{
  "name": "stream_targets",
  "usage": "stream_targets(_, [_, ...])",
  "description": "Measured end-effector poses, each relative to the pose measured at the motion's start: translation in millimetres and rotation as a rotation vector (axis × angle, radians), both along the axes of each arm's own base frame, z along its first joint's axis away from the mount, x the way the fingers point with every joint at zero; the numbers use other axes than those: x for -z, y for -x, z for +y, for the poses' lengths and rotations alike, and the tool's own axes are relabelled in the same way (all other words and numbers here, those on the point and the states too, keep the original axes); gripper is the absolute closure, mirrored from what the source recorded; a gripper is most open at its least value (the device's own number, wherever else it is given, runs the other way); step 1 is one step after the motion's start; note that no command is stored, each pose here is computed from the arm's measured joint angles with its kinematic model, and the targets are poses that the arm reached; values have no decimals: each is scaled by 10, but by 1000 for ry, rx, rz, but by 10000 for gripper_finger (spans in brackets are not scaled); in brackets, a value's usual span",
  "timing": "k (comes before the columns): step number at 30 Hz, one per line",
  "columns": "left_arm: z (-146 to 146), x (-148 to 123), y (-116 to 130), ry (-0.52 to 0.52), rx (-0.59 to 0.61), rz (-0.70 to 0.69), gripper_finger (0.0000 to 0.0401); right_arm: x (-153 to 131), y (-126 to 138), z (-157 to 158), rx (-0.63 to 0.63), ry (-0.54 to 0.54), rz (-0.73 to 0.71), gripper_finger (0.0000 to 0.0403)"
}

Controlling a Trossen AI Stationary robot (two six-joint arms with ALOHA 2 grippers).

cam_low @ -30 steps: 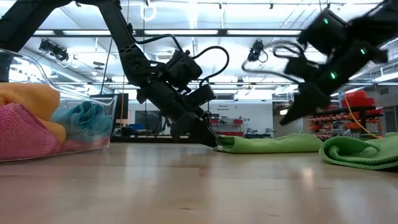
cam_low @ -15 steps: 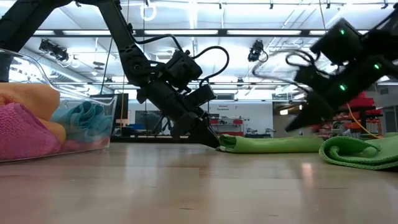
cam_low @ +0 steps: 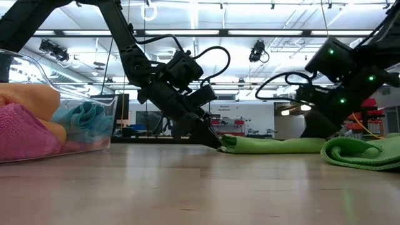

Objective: Fold microfiber towels
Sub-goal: Fold the left green microfiber cloth

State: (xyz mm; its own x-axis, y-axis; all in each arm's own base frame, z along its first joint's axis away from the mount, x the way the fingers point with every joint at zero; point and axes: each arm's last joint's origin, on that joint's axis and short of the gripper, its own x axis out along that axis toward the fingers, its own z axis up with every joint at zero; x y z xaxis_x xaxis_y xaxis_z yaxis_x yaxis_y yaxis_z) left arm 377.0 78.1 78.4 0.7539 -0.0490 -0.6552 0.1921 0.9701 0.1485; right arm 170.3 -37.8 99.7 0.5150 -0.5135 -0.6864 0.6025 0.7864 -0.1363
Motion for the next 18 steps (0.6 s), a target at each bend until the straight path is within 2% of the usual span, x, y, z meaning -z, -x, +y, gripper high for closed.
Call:
stream_targets(3, [0,0,0,2,-1,0,386,-65,-46,27,-19,-2,-16,355])
stream_targets(6, [0,0,0,5,-4,1,381,-243,-155,54,-53,35,-81,355])
stream_targets(11, [0,-1,0,5,-5,0,376,-484,-374,137,-197,36,-187,355])
stream_targets(13, [0,-1,0,6,-5,0,379,-490,-430,178,-235,15,-216,355])
stream_targets(18, [0,0,0,13,-12,1,384,-388,-586,256,-234,-27,-305,355])
